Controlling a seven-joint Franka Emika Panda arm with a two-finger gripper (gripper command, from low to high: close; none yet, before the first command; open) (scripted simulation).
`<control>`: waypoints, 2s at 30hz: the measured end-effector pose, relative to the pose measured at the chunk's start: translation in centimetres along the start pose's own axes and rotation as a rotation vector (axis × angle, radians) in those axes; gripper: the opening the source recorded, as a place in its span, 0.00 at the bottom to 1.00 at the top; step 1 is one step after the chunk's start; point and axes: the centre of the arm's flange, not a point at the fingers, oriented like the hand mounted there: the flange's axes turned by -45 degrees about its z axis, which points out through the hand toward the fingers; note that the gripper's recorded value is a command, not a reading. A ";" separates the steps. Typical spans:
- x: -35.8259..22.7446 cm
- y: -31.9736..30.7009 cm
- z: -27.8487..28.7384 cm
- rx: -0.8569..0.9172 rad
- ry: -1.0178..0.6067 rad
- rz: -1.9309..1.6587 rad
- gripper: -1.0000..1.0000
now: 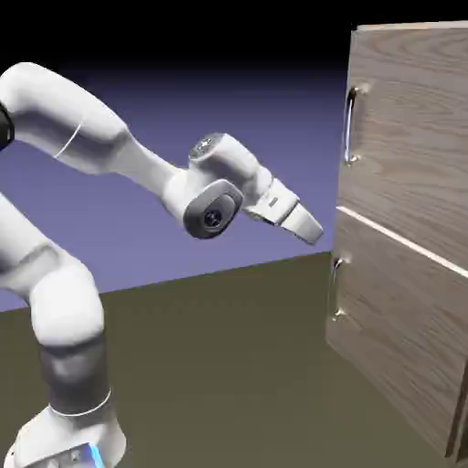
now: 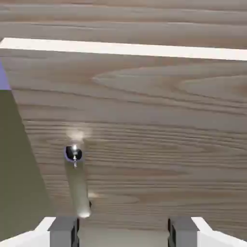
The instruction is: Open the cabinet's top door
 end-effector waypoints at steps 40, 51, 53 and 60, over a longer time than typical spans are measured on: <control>9.3 0.6 -6.7 0.494 0.304 1.919 0.50; 10.0 -3.1 -5.7 0.778 0.235 2.387 0.50; 10.2 -3.9 -5.4 0.833 0.210 2.469 0.50; 10.6 -7.0 -4.1 1.033 0.092 2.747 0.50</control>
